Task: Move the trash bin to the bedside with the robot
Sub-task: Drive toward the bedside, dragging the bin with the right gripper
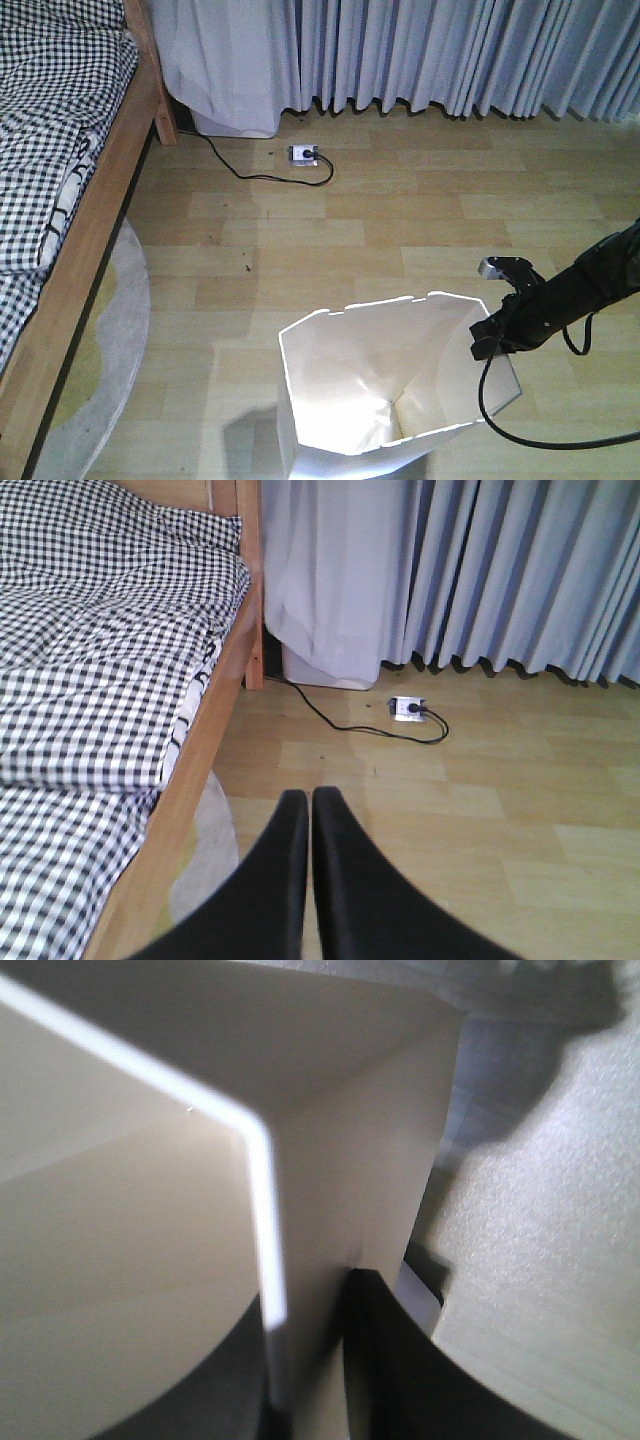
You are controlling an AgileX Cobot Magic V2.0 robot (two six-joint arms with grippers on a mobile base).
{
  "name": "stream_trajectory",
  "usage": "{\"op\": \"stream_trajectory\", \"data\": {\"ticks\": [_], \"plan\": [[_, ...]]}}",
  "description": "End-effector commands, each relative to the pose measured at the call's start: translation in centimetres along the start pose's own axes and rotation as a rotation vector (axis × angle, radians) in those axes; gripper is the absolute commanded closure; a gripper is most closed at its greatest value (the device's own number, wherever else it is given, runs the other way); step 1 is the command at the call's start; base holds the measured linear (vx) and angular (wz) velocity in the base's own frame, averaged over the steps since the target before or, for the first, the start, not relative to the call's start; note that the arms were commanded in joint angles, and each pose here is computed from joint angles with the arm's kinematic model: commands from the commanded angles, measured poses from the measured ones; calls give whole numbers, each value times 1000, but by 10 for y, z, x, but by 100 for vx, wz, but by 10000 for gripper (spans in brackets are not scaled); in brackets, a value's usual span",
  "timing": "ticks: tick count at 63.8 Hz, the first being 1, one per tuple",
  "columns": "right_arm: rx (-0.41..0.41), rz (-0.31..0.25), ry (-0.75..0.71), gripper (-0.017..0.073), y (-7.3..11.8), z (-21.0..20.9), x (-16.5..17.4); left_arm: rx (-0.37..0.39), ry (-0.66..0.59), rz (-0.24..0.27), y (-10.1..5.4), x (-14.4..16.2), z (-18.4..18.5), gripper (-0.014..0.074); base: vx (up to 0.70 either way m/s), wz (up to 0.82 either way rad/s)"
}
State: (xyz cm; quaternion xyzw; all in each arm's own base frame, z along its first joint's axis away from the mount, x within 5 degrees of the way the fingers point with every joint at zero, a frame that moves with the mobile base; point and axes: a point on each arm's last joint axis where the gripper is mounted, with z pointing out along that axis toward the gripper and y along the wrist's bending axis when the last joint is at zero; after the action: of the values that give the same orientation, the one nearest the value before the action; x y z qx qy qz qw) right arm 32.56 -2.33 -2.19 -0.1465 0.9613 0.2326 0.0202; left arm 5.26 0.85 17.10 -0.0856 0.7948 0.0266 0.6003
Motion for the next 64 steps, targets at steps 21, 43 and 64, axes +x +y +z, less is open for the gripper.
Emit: {"op": "stream_trajectory", "data": {"ticks": [21,43,64], "plan": [[-140,1,-48,562,20,-25,-12,11,-76,-6,-1,-5,-1,600,25,-3],[-140,1,-48,562,20,-25,-12,11,-76,-6,-1,-5,-1,600,23,-4],[-140,1,-48,562,20,-25,-12,11,-76,-6,-1,-5,-1,600,24,3]]}}
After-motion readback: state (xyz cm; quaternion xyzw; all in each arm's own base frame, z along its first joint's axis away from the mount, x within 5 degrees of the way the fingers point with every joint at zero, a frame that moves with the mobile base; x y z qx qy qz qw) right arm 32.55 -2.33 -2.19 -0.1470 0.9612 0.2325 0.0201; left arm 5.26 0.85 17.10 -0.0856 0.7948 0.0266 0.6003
